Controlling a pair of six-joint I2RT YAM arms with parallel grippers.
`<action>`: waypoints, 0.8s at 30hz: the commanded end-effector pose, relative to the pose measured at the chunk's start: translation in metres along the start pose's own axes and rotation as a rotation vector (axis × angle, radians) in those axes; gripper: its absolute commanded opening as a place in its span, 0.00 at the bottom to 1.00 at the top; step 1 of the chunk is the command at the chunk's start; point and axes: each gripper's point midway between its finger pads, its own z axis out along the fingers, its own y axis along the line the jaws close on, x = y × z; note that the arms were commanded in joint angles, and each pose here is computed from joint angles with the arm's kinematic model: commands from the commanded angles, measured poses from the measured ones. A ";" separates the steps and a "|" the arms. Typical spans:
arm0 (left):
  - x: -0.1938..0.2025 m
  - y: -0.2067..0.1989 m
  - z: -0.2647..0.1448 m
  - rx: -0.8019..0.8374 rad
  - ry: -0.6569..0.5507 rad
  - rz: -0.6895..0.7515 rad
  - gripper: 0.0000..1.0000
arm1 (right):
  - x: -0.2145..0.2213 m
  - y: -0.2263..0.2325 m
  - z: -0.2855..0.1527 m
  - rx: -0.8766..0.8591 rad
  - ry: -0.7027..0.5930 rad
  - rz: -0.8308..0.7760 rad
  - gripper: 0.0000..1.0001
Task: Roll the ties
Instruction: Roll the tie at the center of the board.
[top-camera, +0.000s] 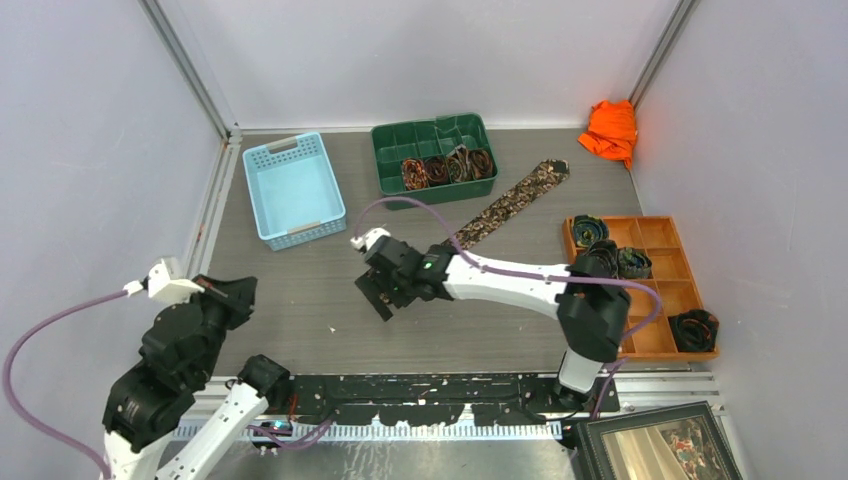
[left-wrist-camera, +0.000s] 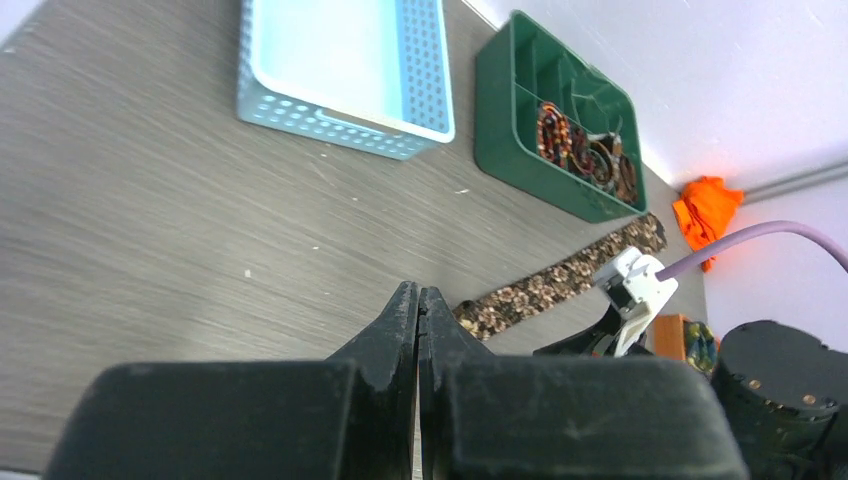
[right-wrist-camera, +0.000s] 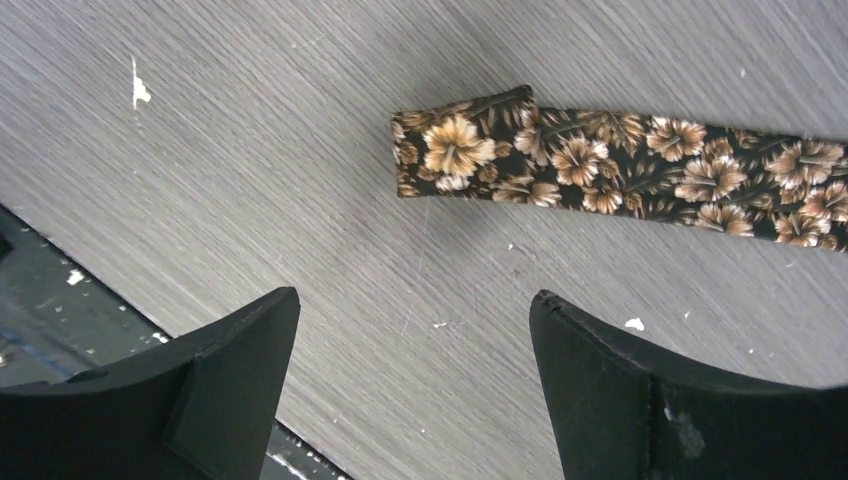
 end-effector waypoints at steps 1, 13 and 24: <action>0.003 0.039 -0.010 -0.158 0.003 0.045 0.00 | -0.016 0.000 0.004 0.166 -0.019 -0.204 0.90; 0.017 0.047 -0.001 -0.198 0.034 0.070 0.00 | -0.009 -0.010 0.044 0.311 0.008 -0.304 0.91; 0.019 0.048 0.000 -0.211 0.045 0.077 0.00 | -0.018 0.008 0.054 0.234 0.035 -0.373 0.78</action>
